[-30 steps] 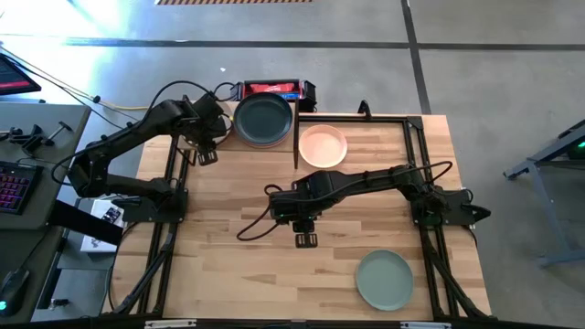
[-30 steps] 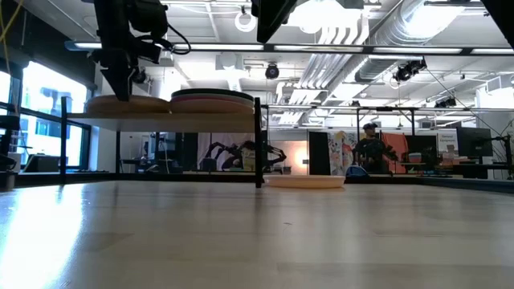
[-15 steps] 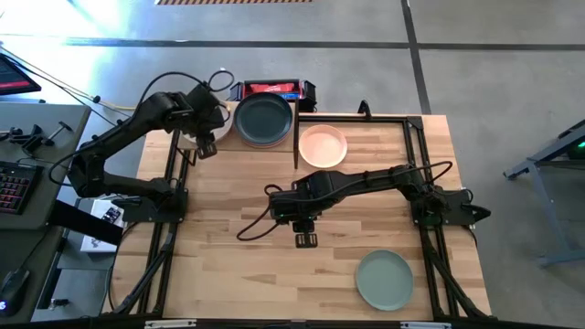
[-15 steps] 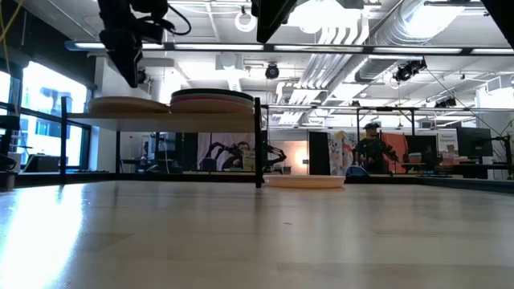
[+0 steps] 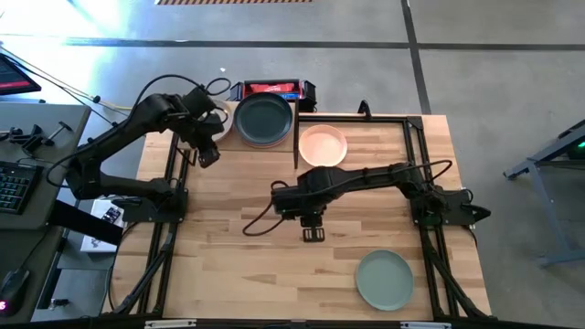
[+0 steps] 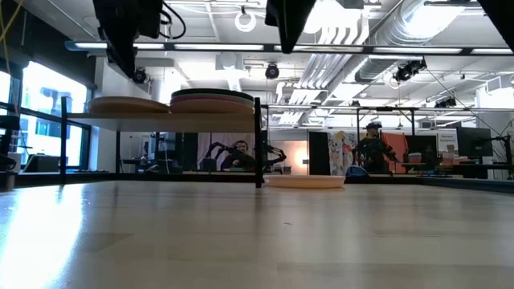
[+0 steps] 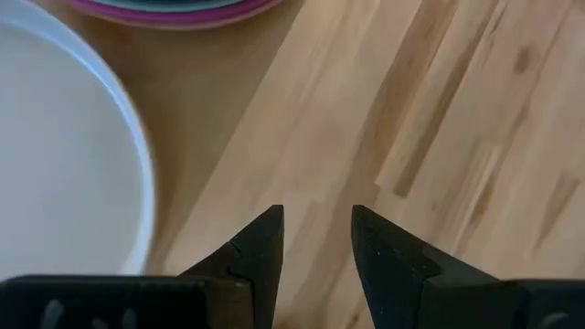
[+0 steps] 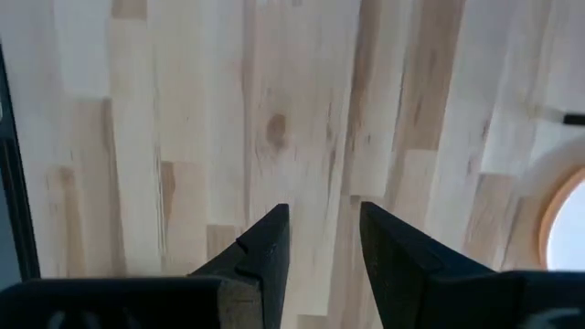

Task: Place and stack plates onto a shelf
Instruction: Stack the light blue plate on top of the white plate on the shelf

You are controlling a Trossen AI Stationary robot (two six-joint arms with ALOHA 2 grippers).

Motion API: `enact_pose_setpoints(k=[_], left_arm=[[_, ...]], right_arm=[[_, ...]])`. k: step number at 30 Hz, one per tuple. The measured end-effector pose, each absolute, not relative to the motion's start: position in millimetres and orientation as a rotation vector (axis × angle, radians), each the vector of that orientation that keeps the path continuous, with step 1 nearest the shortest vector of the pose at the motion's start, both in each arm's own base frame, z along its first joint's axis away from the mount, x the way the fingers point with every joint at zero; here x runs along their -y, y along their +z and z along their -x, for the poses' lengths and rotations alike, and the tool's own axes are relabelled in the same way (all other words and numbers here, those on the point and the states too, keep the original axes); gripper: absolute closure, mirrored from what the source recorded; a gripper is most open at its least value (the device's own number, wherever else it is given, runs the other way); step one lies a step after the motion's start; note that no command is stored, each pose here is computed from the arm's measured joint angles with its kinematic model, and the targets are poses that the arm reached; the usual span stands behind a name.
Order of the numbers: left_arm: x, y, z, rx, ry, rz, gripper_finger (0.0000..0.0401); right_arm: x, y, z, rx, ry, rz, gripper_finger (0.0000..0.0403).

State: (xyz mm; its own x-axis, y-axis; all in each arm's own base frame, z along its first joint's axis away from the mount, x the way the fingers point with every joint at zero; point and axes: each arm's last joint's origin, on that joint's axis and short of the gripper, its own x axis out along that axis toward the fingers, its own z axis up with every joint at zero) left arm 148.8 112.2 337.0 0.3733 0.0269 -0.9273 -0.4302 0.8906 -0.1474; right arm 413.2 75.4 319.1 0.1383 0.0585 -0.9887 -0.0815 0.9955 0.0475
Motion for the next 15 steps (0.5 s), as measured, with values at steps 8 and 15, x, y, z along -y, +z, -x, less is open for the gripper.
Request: enact_pose_setpoints(k=[8,15], left_arm=[[-83,348,-153,-1.073,0.187,0.401,0.0284],[-60,359,-169,-0.929,0.072,0.365,0.0284]], right_arm=[[-99,308,-408,-1.491,0.122,-0.075,0.0289],[-128,272,-396,-1.653,0.117,-0.079,0.0289]])
